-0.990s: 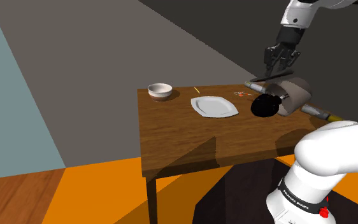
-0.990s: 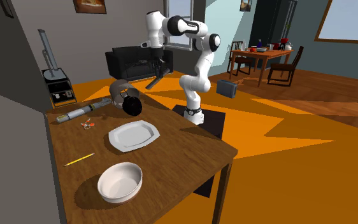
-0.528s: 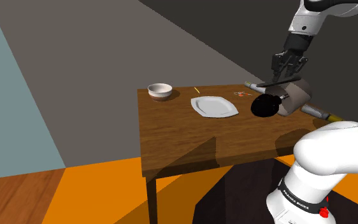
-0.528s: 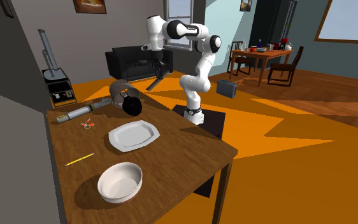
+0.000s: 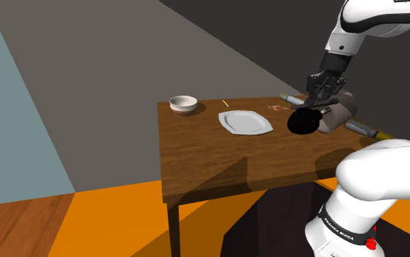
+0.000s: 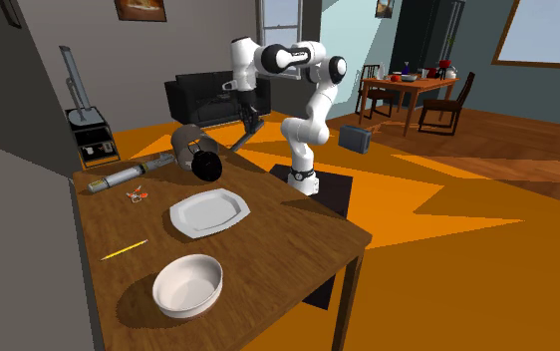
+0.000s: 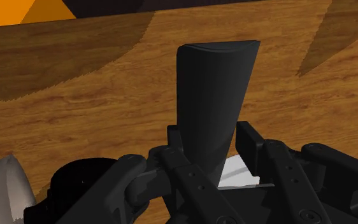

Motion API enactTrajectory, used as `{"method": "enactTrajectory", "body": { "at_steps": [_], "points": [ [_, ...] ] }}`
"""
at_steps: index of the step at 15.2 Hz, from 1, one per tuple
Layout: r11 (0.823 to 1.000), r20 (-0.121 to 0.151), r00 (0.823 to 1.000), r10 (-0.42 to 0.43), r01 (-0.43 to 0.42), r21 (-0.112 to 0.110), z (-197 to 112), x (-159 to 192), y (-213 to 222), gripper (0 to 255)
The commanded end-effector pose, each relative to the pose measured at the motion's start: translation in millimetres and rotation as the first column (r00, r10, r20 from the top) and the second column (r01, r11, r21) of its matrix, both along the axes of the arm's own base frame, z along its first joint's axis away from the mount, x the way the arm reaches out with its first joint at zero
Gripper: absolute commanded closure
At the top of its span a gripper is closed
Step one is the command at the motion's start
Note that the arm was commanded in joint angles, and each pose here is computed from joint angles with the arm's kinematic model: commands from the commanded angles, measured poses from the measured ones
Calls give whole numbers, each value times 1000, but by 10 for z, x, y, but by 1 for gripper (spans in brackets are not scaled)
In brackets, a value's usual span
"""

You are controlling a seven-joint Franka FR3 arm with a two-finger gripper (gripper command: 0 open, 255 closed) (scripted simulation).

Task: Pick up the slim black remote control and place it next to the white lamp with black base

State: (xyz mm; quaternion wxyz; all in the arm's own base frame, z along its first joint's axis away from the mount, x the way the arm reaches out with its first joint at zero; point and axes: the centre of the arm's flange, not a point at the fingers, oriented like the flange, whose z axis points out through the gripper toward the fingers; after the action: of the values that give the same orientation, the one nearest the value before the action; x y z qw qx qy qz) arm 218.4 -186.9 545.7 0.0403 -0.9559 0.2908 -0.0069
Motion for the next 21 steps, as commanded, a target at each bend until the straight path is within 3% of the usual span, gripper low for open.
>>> {"method": "enactTrajectory", "body": {
  "at_steps": [1,21],
  "points": [
    [1000,0,1000,0,0,0,-113,-9,-3,255],
    [1000,0,1000,0,0,0,-1169,-9,-3,255]
  ]
}}
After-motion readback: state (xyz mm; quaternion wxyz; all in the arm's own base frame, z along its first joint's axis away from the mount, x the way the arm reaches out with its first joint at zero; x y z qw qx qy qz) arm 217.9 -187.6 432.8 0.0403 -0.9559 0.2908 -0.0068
